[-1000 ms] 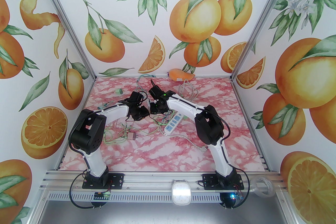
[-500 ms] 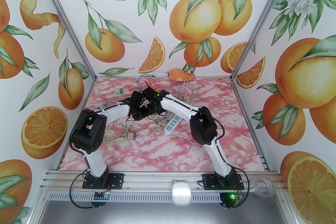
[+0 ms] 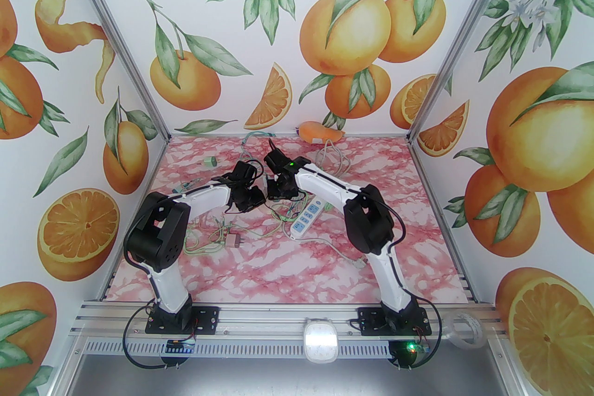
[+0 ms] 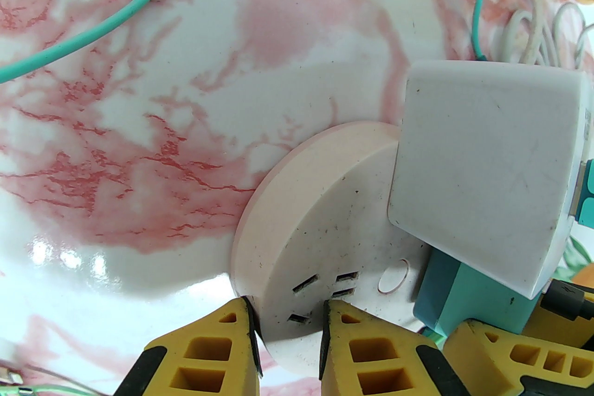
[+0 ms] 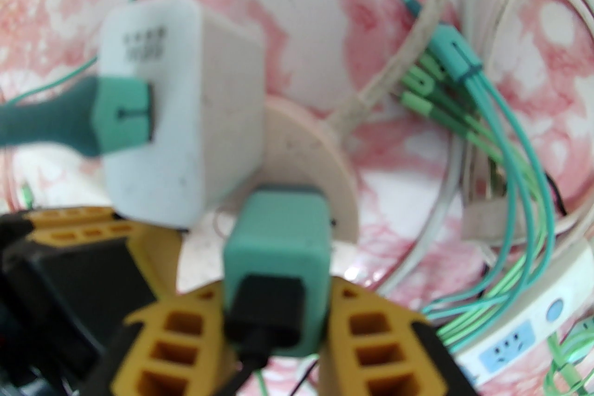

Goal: Pull the plug off the socket

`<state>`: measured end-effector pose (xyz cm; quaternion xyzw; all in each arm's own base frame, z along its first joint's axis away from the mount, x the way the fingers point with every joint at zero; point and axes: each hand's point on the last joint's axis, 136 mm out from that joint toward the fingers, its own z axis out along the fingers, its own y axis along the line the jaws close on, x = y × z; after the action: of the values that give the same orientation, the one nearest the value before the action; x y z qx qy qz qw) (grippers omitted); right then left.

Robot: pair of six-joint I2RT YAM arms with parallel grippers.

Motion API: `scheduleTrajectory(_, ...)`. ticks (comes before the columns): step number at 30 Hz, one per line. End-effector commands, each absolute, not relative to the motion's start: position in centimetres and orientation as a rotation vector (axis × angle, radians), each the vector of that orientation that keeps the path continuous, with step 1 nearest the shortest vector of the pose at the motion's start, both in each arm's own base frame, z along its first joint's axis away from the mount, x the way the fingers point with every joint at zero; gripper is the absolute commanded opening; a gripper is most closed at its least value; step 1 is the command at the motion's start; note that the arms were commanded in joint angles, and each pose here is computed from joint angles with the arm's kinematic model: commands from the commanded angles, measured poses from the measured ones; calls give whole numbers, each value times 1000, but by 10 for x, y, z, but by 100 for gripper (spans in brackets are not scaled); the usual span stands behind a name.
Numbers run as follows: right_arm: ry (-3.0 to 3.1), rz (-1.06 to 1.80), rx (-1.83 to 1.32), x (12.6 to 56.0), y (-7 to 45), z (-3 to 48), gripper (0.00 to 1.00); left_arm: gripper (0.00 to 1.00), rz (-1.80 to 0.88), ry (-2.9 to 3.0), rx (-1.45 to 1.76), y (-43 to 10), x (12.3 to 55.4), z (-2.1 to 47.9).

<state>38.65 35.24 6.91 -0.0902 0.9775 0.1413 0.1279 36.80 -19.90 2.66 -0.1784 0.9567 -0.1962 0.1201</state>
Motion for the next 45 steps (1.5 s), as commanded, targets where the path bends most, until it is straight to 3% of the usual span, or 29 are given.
scheduleTrajectory(1,2789,674,-403,359,414,99,28,23,-267,3164,-526,-179,277,-68)
scheduleTrajectory(12,2829,516,-645,311,464,79,28,23,-262,3176,-491,-184,277,-69)
scheduleTrajectory(24,2789,735,-344,367,412,116,28,23,-255,3183,-496,-182,272,-72)
scheduleTrajectory(32,2789,751,-302,370,405,120,28,23,-260,3184,-496,-183,273,-73)
scheduleTrajectory(45,2839,450,-613,316,451,88,28,23,-265,3196,-478,-188,274,-75)
